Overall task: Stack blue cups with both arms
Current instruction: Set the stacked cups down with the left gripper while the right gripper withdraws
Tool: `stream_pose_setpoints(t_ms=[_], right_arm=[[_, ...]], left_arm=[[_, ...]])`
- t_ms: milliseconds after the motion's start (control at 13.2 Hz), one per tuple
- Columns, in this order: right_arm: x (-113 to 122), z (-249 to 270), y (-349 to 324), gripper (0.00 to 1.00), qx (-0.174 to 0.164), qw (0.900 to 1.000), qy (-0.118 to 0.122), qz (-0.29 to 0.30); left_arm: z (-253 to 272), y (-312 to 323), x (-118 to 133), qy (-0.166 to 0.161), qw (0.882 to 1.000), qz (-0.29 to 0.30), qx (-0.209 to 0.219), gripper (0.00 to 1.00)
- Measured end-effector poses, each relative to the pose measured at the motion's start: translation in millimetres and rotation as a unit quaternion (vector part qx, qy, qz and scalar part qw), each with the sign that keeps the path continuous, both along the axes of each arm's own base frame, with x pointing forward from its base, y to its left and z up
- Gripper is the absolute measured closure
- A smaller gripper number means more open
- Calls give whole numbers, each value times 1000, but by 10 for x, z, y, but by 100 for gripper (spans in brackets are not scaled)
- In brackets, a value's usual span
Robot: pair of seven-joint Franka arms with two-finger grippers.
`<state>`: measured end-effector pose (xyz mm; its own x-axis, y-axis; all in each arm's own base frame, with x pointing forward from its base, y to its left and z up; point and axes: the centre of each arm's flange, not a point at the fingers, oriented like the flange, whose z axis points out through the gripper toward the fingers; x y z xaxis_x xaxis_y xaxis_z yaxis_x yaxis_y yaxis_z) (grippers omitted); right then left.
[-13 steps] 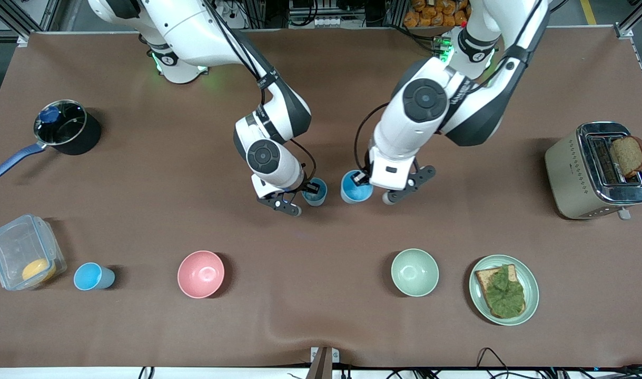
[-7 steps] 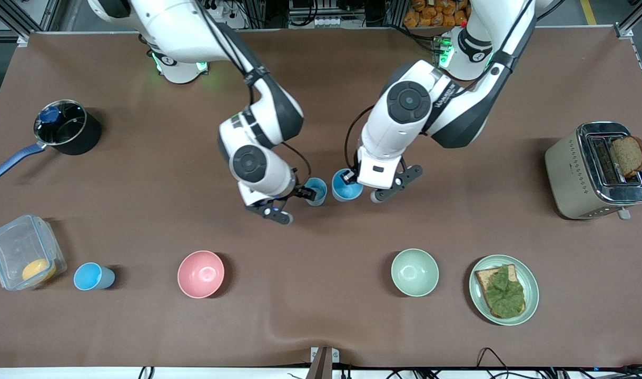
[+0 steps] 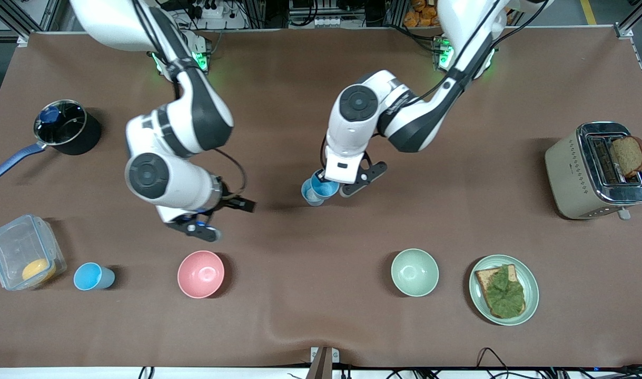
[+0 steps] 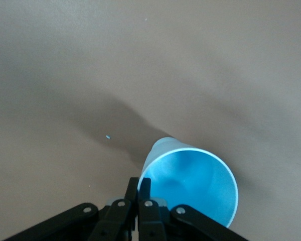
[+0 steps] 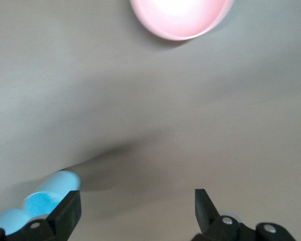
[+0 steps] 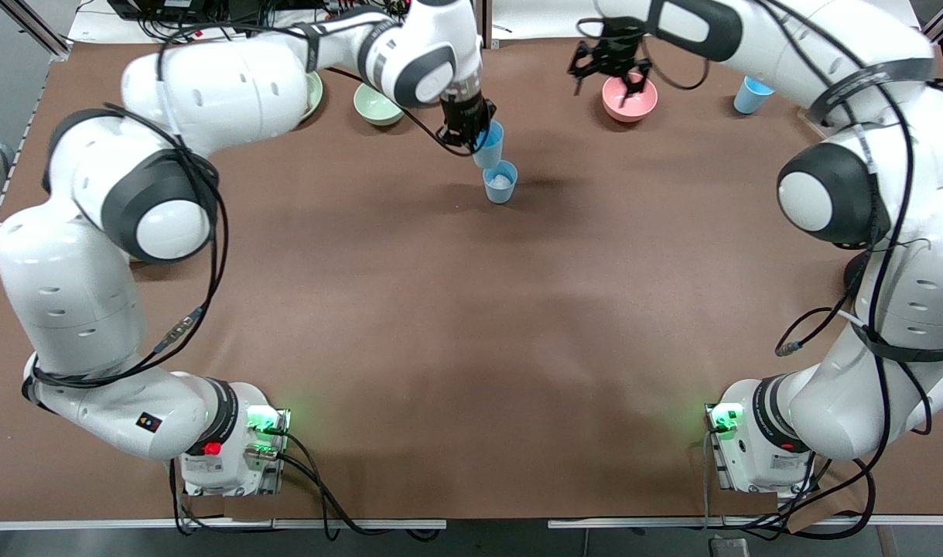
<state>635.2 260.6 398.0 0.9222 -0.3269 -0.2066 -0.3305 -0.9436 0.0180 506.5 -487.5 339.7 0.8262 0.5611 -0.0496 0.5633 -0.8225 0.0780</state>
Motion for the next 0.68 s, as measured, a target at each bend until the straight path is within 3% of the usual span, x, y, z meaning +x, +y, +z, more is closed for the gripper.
stream_pose_setpoints(t_ms=[227,454,681], right_arm=[[56,79,-322,0,-12,1000,5,20],[140,380,-810,0,-4,1000,-12,17],[80,811,-1566,0,16,999,-34,39]], left_arm=[[-165,-83,-39,-2,1000,-4,2,97],[-160,-105,-30,-8,1000,-4,-5,97],[-168,-147,-68,-8,1000,-8,-5,97]])
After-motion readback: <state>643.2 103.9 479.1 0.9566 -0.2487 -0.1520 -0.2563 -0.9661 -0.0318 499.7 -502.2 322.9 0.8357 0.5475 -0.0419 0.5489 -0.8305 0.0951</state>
